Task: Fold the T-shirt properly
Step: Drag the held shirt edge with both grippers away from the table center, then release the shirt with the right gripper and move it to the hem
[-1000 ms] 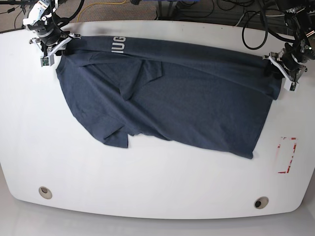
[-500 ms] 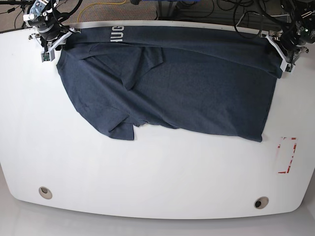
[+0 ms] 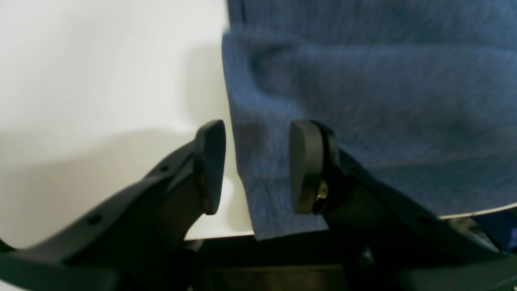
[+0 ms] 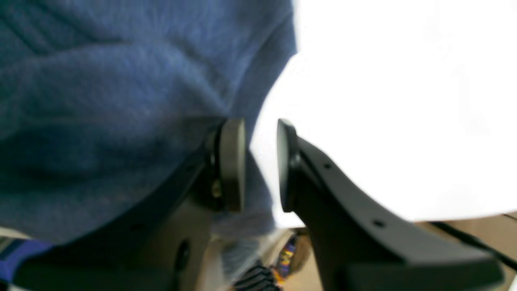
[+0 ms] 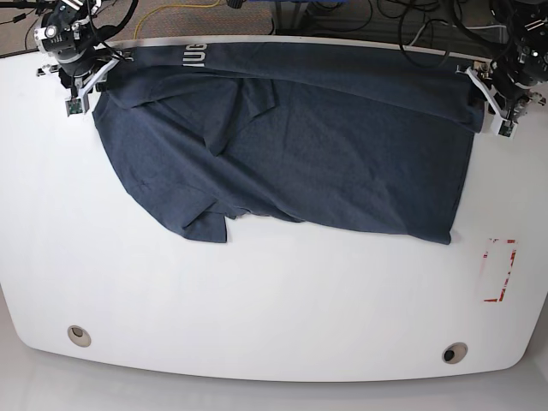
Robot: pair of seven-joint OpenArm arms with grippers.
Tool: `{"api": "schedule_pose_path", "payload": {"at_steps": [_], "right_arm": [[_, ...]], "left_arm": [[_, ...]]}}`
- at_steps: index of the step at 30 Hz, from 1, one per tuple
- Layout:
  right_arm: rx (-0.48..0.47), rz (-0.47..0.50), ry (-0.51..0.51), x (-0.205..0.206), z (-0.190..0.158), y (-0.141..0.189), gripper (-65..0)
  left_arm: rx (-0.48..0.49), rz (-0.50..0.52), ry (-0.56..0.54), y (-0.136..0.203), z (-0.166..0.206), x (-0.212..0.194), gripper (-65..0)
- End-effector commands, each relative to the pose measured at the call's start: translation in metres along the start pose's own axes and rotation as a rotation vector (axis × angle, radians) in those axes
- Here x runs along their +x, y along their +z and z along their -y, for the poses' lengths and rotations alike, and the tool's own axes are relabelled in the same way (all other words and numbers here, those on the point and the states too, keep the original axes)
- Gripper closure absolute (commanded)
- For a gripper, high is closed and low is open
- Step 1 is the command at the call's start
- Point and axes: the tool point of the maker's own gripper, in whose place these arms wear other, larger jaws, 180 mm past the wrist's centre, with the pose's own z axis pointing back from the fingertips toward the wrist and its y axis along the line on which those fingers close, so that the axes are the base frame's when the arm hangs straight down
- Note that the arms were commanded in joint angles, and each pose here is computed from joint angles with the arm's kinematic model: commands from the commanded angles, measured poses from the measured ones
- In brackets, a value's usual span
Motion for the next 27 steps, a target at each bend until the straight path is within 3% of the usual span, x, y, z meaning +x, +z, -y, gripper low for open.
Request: {"api": "schedule_pose_path", "payload": {"at_steps": [1, 4, 9, 14, 21, 27], "right_arm": [[-0.038, 0.047, 0.024, 0.021, 0.008, 0.01, -13.2], [-0.044, 0.064, 0.022, 0.031, 0.01, 0.009, -14.9], [-0.032, 0.114, 0.017, 0.052, 0.005, 0.006, -27.0], [0.088, 0.176, 0.103, 0.086, -0.042, -0.005, -39.0], [0.296, 0.243, 0.219, 0.115, -0.12, -0.01, -40.6], [0.333, 0.231, 0.206, 0.121, -0.128, -0.024, -40.7]], "left_arm": [[0.028, 0.025, -0.024, 0.007, -0.008, 0.017, -23.5], [0.038, 0.024, -0.026, 0.008, -0.011, 0.022, -23.5], [0.05, 0.06, -0.027, 0.008, -0.015, 0.039, -23.5], [0.067, 0.102, -0.029, 0.009, -0.021, 0.056, -23.5], [0.077, 0.135, -0.03, 0.01, -0.025, 0.071, -23.5], [0.085, 0.143, -0.041, 0.011, -0.029, 0.076, -23.5]]}}
